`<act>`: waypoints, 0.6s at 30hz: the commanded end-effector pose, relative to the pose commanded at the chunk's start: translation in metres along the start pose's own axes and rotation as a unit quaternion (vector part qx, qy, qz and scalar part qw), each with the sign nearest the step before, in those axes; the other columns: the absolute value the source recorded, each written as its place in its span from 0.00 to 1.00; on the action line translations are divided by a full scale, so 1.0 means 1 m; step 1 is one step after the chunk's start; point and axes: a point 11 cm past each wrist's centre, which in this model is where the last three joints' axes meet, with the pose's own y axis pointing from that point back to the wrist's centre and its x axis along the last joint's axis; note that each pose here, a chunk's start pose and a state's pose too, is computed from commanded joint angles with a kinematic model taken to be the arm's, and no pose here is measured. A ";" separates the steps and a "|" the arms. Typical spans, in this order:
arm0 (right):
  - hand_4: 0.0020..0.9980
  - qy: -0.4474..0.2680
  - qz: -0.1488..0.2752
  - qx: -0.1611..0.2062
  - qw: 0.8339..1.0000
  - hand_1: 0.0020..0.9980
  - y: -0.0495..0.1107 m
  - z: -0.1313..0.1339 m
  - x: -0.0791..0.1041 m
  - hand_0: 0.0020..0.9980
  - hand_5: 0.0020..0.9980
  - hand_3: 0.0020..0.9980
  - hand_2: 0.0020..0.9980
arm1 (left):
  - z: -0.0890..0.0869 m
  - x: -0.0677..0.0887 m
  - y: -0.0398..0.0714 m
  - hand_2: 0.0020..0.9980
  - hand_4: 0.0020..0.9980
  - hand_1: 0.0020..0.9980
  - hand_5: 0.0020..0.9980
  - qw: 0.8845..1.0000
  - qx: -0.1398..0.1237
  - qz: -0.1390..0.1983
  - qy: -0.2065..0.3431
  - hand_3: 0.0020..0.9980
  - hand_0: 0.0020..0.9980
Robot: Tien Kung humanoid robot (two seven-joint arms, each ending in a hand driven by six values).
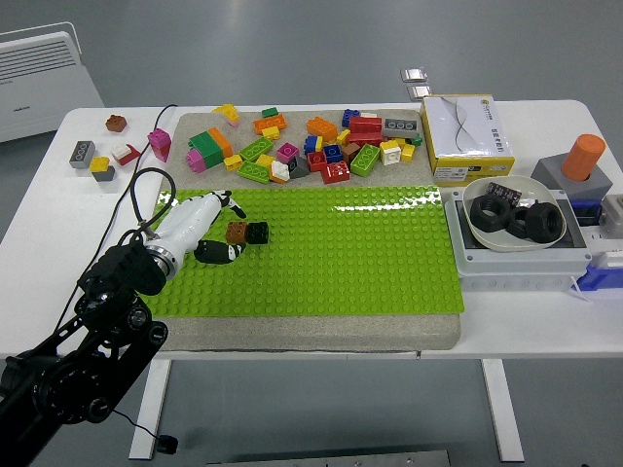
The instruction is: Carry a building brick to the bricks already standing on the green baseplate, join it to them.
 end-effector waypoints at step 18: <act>0.97 0.000 0.000 0.002 1.000 0.54 0.000 -0.002 0.000 0.52 1.00 0.86 0.75 | -0.019 -0.009 -0.007 0.99 0.84 0.98 0.36 1.000 0.024 -0.005 0.016 0.66 1.00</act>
